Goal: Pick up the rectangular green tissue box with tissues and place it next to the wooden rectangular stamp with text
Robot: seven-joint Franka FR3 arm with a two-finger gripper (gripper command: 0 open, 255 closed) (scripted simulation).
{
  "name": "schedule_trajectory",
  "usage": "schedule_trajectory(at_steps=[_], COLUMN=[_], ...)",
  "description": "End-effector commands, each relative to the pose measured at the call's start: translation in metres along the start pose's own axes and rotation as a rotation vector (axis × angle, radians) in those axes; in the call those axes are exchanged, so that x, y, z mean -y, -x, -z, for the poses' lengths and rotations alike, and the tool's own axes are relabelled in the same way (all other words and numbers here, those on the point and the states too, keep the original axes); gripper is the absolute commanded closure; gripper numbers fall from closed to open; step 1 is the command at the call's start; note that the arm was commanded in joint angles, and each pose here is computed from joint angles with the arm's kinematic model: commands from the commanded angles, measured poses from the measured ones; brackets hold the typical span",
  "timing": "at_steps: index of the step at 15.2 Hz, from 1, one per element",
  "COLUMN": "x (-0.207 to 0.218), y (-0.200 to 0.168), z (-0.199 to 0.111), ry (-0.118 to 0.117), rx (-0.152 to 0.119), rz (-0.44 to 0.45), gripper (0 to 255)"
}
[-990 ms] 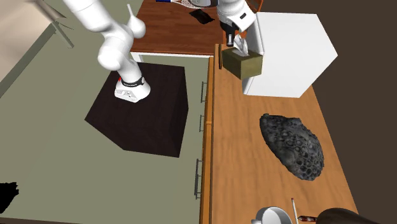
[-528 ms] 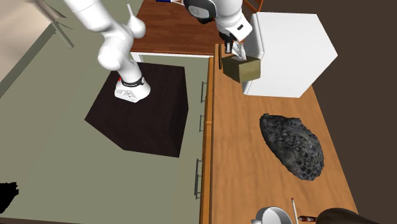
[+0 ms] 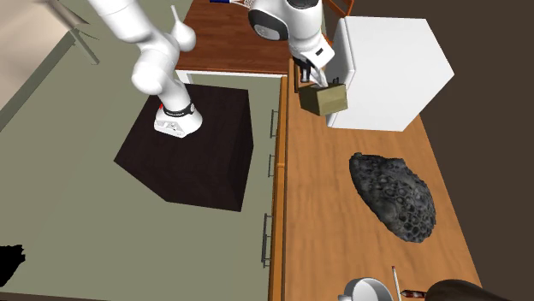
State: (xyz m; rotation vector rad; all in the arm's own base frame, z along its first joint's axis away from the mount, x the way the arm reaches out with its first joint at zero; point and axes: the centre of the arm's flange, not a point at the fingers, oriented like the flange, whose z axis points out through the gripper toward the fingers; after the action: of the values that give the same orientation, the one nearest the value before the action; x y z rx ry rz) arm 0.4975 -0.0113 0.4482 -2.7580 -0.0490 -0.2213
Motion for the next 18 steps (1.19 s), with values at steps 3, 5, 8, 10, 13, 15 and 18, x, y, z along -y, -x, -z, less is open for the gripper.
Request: schedule_trajectory(at_steps=[3, 5, 8, 10, 13, 15, 18], x=[-0.008, -0.012, -0.018, -0.022, -0.028, -0.028, -0.028], y=[0.002, 0.004, 0.007, 0.008, 0.011, 0.011, 0.011], z=[-0.019, -0.029, -0.043, -0.053, -0.069, -0.069, -0.069], ry=[0.001, 0.001, 0.001, 0.001, 0.001, 0.001, 0.001], rx=[-0.003, -0.003, -0.003, -0.003, -0.003, -0.003, -0.003], rz=[-0.001, -0.001, -0.001, -0.001, -0.001, -0.001, -0.001], gripper=[255, 255, 255, 255, 255, 255, 255])
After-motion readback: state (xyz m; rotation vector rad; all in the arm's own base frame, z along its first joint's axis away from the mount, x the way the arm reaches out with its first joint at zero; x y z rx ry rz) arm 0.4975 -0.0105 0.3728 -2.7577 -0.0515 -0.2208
